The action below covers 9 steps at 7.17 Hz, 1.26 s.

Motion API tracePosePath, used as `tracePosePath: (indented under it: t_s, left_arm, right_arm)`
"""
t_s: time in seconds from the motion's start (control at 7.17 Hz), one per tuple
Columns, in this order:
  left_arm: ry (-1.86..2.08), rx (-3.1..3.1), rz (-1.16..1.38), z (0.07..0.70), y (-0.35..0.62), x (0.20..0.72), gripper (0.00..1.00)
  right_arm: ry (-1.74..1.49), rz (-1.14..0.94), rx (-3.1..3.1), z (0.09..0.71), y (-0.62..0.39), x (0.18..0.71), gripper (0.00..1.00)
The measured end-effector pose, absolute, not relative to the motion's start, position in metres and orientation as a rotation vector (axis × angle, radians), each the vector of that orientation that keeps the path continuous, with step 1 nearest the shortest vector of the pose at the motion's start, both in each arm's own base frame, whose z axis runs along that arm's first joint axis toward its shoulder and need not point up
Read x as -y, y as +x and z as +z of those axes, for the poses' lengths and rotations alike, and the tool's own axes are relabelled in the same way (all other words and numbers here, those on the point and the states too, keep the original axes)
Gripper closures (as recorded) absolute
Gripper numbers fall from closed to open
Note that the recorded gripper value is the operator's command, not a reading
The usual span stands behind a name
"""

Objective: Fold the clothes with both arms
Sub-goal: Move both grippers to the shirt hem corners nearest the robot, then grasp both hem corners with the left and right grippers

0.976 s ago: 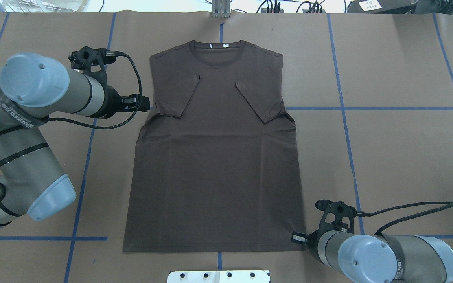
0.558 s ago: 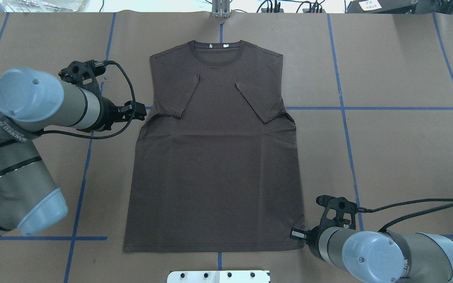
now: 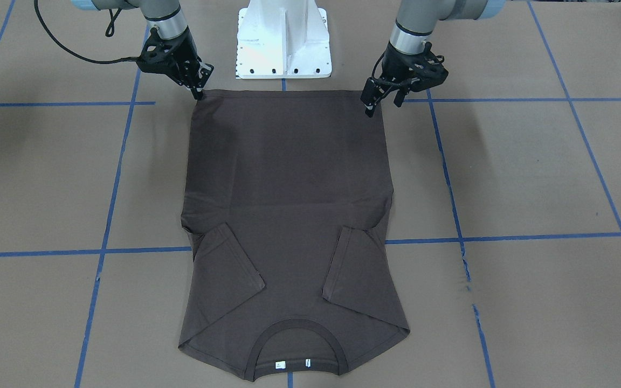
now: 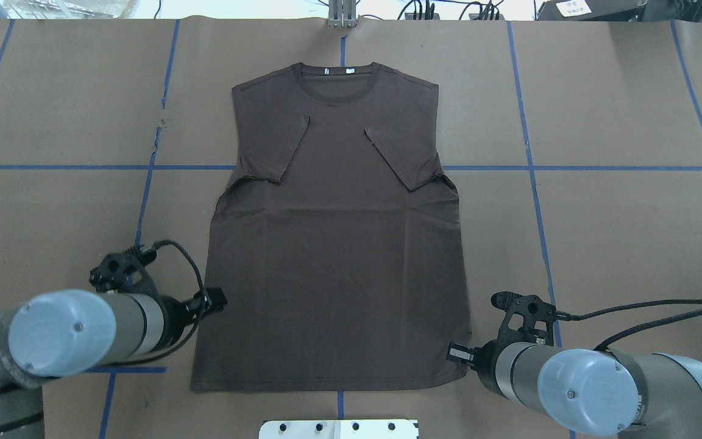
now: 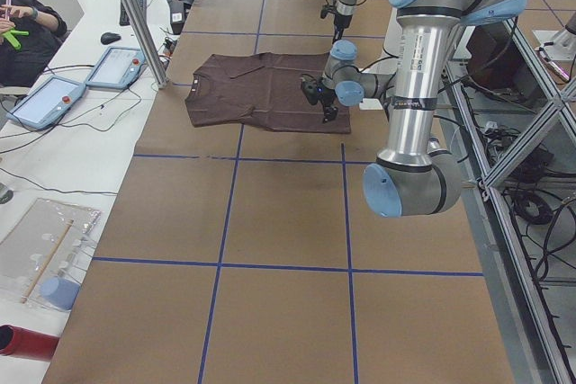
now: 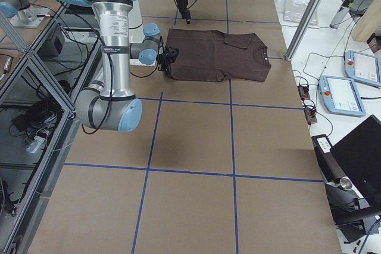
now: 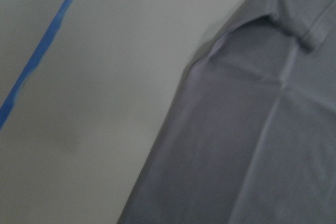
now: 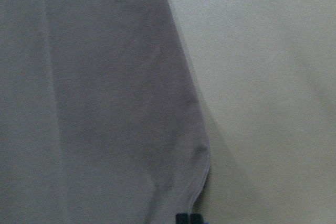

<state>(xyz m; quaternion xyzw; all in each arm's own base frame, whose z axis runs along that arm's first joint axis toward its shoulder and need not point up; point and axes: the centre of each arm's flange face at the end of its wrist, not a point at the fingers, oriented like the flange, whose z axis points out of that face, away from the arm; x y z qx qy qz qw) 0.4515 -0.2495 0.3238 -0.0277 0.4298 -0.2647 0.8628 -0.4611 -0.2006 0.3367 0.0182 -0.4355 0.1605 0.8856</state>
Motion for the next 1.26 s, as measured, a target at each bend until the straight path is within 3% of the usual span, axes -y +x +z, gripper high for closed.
tracePosePath:
  t_s: [0.28,0.84,0.98,1.12,1.26]
  left_arm:
    - [-0.105,-0.829,-0.578,0.339,0.473,0.2,0.06]
    - [-0.116,-0.765,-0.574,0.357,0.493,0.181,0.09]
    - [-0.115,-0.757,-0.574,0.361,0.495,0.181,0.2]
    - [-0.115,-0.754,-0.575,0.362,0.497,0.181,0.41]
    - [-0.116,-0.754,-0.578,0.361,0.499,0.181,0.71]
  right_arm:
    - [0.039,0.337,0.913,0.333,-0.459,0.203,1.0]
    - [0.041,0.344,0.922,0.329,-0.456,0.207,1.0]
    - [0.041,0.346,0.922,0.329,-0.455,0.207,1.0]
    - [0.041,0.346,0.922,0.329,-0.454,0.208,1.0]
    - [0.041,0.348,0.924,0.329,-0.453,0.209,1.0]
